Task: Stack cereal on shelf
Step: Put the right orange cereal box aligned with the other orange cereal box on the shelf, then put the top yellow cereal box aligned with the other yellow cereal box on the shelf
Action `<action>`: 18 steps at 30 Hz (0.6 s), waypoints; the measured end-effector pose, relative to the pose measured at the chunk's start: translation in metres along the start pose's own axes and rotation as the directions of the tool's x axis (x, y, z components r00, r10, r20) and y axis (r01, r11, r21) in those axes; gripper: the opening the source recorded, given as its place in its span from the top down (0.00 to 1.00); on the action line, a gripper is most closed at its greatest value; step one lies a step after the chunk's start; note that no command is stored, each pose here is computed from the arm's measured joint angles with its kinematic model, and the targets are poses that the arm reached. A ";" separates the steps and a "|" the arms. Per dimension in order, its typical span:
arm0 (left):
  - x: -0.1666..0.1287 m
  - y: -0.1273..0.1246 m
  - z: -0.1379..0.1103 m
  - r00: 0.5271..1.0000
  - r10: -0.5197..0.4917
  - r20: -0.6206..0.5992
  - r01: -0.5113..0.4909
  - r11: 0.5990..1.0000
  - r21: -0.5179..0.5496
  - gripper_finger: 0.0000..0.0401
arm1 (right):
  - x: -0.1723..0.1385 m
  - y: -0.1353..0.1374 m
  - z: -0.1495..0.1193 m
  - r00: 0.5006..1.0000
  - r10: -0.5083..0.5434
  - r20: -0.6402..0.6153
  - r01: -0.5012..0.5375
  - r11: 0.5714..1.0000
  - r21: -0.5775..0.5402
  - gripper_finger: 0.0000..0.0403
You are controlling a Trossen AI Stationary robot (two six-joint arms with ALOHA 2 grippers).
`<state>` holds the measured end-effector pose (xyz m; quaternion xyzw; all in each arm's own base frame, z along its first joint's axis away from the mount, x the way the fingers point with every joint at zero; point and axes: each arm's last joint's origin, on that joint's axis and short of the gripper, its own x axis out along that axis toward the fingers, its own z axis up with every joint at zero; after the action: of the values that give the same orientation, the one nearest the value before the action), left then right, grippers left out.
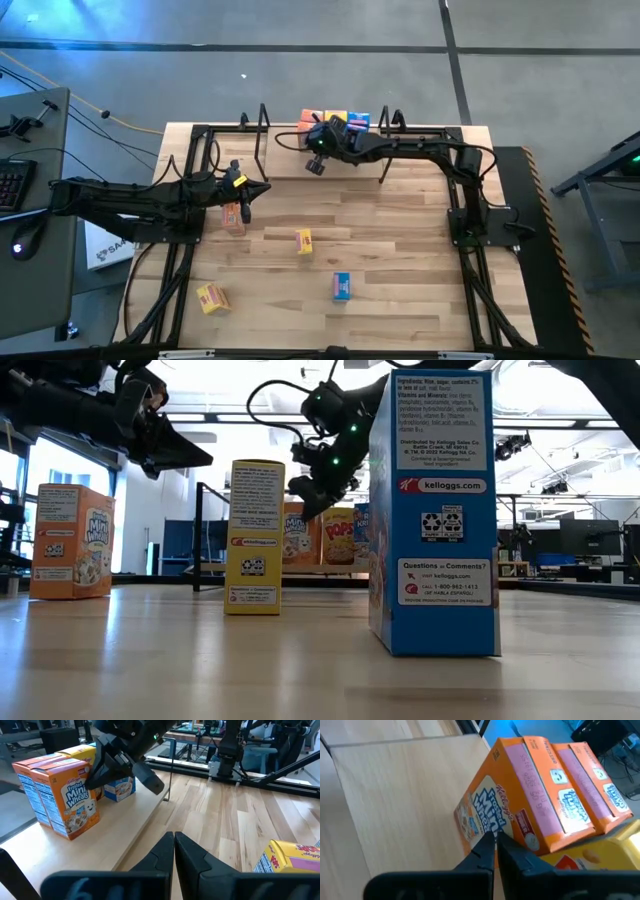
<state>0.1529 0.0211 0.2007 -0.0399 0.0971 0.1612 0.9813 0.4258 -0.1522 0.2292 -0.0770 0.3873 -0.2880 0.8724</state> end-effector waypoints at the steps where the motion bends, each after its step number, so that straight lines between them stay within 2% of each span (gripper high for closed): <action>1: 0.000 0.000 0.000 1.000 0.000 0.000 0.000 1.000 0.000 0.98 | -0.003 0.001 0.003 1.000 -0.004 -0.010 0.004 1.000 -0.005 1.00; 5: 0.000 0.000 0.000 1.000 0.000 0.003 0.000 1.000 0.000 0.98 | -0.028 0.011 0.020 0.996 0.043 -0.084 -0.042 0.999 0.017 1.00; 8: 0.000 0.000 0.000 1.000 0.001 0.003 -0.001 1.000 0.000 0.98 | -0.053 0.025 0.030 0.974 0.176 -0.145 -0.156 0.978 0.136 1.00; 11: 0.000 0.000 0.000 1.000 0.000 0.003 0.000 1.000 0.000 0.98 | -0.075 0.049 0.032 0.913 0.356 -0.199 -0.291 0.910 0.294 1.00; 13: 0.000 0.000 0.000 1.000 0.000 0.003 0.000 1.000 0.000 0.98 | -0.089 0.071 0.030 0.876 0.424 -0.230 -0.333 0.876 0.348 0.97; 15: 0.000 0.000 0.000 1.000 0.000 -0.001 0.000 1.000 0.001 0.98 | -0.103 0.093 0.027 0.834 0.491 -0.252 -0.380 0.842 0.382 0.92; 18: 0.000 0.000 -0.001 1.000 0.001 -0.009 -0.001 1.000 0.003 0.98 | -0.122 0.121 0.024 0.782 0.564 -0.265 -0.416 0.789 0.453 0.79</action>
<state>0.1527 0.0211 0.1999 -0.0389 0.1019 0.1614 0.9808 0.4316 0.0139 0.2794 0.2525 0.4965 -0.1235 0.8212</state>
